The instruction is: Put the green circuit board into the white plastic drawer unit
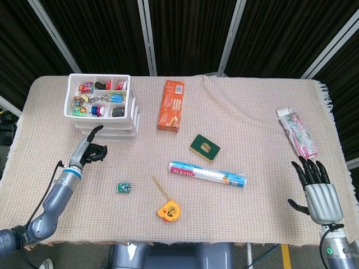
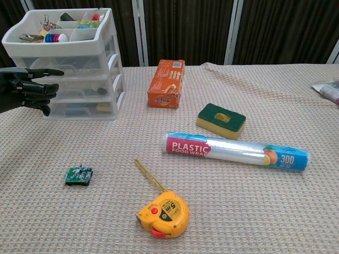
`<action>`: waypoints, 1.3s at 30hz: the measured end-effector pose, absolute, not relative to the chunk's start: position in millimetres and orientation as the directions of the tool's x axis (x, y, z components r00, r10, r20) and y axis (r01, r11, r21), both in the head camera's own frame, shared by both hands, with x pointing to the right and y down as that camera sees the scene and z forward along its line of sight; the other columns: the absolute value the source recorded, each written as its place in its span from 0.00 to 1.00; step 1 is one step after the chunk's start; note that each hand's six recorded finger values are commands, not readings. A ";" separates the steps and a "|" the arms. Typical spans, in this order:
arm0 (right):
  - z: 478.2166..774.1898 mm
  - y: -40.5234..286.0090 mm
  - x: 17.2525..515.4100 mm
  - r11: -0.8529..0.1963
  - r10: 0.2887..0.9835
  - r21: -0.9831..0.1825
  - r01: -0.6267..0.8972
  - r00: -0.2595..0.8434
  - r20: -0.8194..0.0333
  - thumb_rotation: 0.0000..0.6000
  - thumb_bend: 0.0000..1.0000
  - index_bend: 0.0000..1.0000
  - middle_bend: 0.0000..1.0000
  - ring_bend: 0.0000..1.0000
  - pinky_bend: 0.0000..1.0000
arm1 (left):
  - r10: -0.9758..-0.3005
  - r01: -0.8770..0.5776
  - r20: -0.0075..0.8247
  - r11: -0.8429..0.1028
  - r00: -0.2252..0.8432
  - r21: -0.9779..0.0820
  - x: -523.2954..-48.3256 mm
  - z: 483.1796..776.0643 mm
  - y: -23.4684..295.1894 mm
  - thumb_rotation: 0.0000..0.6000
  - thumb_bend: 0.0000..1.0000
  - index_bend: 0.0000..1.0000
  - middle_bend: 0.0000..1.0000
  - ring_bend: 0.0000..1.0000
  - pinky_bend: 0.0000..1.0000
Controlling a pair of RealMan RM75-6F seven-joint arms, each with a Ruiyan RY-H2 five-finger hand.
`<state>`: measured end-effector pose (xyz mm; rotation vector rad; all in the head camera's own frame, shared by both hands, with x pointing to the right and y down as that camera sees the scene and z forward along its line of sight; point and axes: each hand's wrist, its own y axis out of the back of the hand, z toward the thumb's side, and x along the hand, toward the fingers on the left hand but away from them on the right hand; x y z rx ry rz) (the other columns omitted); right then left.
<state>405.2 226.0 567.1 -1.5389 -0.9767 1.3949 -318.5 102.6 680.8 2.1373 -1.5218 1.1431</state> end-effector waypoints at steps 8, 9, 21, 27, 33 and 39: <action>566.8 226.2 404.8 -0.361 0.930 -0.932 0.020 0.087 -0.358 1.00 0.02 0.08 0.00 0.00 0.00 | -0.662 -0.908 0.735 -0.385 0.146 -0.166 -311.8 684.7 101.1 1.00 0.59 0.08 0.90 0.85 0.61; 566.8 226.2 404.9 -0.361 0.929 -0.932 0.020 0.087 -0.359 1.00 0.02 0.08 0.00 0.00 0.00 | -0.662 -0.908 0.735 -0.385 0.148 -0.164 -311.3 685.3 101.1 1.00 0.59 0.08 0.90 0.85 0.61; 567.1 226.2 404.6 -0.362 0.929 -0.932 0.019 0.088 -0.359 1.00 0.02 0.08 0.00 0.00 0.00 | -0.661 -0.925 0.734 -0.358 0.155 -0.128 -305.3 690.5 99.6 1.00 0.59 0.12 0.90 0.85 0.61; 567.1 226.3 404.8 -0.362 0.929 -0.932 0.019 0.088 -0.360 1.00 0.02 0.08 0.00 0.00 0.00 | -0.664 -0.930 0.730 -0.351 0.166 -0.108 -299.1 691.1 97.4 1.00 0.60 0.16 0.91 0.85 0.61; 567.1 226.2 404.7 -0.362 0.929 -0.932 0.019 0.088 -0.359 1.00 0.02 0.08 0.00 0.00 0.00 | -0.664 -0.931 0.729 -0.350 0.167 -0.106 -299.3 691.8 97.0 1.00 0.60 0.20 0.91 0.85 0.61; 567.0 226.3 404.7 -0.361 0.929 -0.932 0.018 0.088 -0.359 1.00 0.02 0.08 0.00 0.00 0.00 | -0.661 -0.926 0.730 -0.361 0.174 -0.106 -300.3 691.1 96.2 1.00 0.60 0.22 0.91 0.85 0.61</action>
